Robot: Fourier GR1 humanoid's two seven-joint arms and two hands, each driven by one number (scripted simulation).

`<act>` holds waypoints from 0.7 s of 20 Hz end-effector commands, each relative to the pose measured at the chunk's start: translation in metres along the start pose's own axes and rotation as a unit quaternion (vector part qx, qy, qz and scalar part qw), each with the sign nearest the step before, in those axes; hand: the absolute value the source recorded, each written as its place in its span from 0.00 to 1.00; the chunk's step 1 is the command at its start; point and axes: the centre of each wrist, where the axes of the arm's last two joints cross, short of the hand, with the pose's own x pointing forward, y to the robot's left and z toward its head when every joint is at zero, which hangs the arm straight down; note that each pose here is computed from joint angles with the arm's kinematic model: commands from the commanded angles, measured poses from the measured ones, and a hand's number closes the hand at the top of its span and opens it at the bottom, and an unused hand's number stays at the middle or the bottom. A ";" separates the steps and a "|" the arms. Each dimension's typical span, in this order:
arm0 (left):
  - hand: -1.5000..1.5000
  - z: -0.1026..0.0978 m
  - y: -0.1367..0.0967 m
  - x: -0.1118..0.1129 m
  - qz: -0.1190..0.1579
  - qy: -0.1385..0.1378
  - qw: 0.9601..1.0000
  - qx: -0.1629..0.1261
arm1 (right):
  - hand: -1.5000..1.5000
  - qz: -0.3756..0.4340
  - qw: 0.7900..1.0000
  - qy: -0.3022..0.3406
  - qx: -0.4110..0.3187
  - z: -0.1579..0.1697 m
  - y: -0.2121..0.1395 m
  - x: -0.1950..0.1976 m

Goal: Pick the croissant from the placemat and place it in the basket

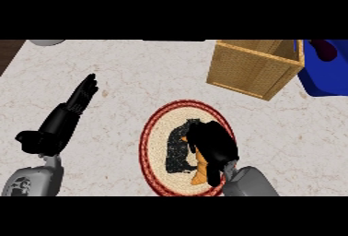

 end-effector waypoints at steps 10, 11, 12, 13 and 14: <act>0.50 -0.013 -0.004 0.008 0.001 -0.007 1.000 -0.013 | 1.00 -0.290 0.928 0.093 -0.214 0.010 -0.052 0.074; 0.50 -0.012 -0.005 0.009 0.007 -0.007 1.000 -0.013 | 1.00 -0.304 0.918 0.074 -0.242 0.018 -0.057 0.085; 0.50 -0.010 -0.007 0.003 0.001 0.001 1.000 -0.018 | 1.00 -0.305 0.910 0.070 -0.272 0.012 -0.085 0.087; 0.50 -0.001 -0.005 -0.002 0.006 -0.004 1.000 -0.015 | 1.00 -0.322 0.898 0.063 -0.292 0.022 -0.073 0.096; 0.50 -0.008 -0.004 0.001 0.002 0.001 1.000 -0.011 | 1.00 -0.326 0.892 0.049 -0.311 0.026 -0.097 0.104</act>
